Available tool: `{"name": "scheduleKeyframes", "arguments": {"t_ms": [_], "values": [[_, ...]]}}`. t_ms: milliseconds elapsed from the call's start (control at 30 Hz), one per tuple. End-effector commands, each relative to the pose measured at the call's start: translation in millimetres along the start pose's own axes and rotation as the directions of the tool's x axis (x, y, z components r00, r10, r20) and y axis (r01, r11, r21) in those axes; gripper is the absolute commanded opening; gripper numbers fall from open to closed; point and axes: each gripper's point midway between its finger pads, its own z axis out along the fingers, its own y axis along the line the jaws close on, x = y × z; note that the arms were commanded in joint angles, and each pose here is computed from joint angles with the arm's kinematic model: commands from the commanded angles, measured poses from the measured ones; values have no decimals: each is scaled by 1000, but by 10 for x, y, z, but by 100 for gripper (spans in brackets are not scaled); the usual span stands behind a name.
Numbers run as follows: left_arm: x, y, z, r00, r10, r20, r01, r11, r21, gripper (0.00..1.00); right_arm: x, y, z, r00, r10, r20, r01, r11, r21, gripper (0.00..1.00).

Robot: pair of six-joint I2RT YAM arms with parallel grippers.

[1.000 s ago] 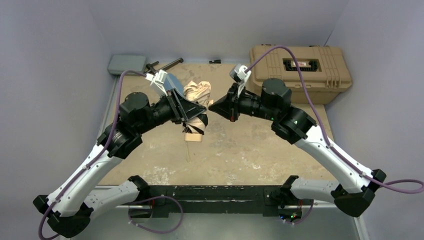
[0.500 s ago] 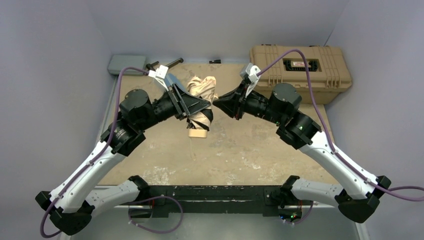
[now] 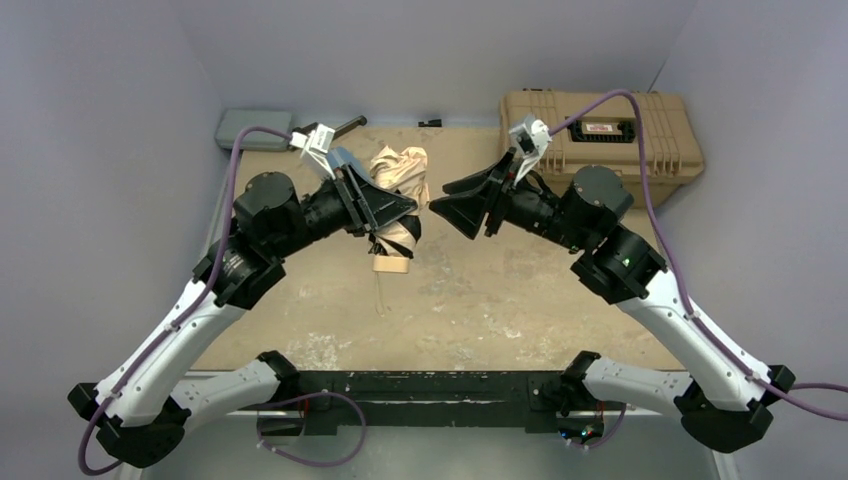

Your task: Open the umbrella

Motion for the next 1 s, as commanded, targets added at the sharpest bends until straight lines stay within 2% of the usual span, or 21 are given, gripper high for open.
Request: {"name": "scheduleKeyframes", "arguments": {"t_ms": [0,133,233,300,467,967], "values": [[-240,-292,-71,994,59,87,-65,995,73,0,-605,279,-52,986,13,164,-2,998,-68,49],[-255,-313,-65,993,74,87,-80,994,75,0,-636,181,37,987,21,160,-18,1000,-19,47],[-268,-337,-67,992,84,91,-92,992,83,0,-515,-37,165,993,55,106,-64,995,81,36],[-274,-345,-60,992,87,93,-95,992,86,0,-443,-101,234,996,66,67,-73,992,107,33],[-309,-378,-50,991,78,107,-89,991,98,0,-308,-93,311,996,92,17,-93,992,85,30],[-391,-480,38,989,83,119,-98,987,125,0,-122,-62,202,992,129,-6,-128,990,65,25]]}}
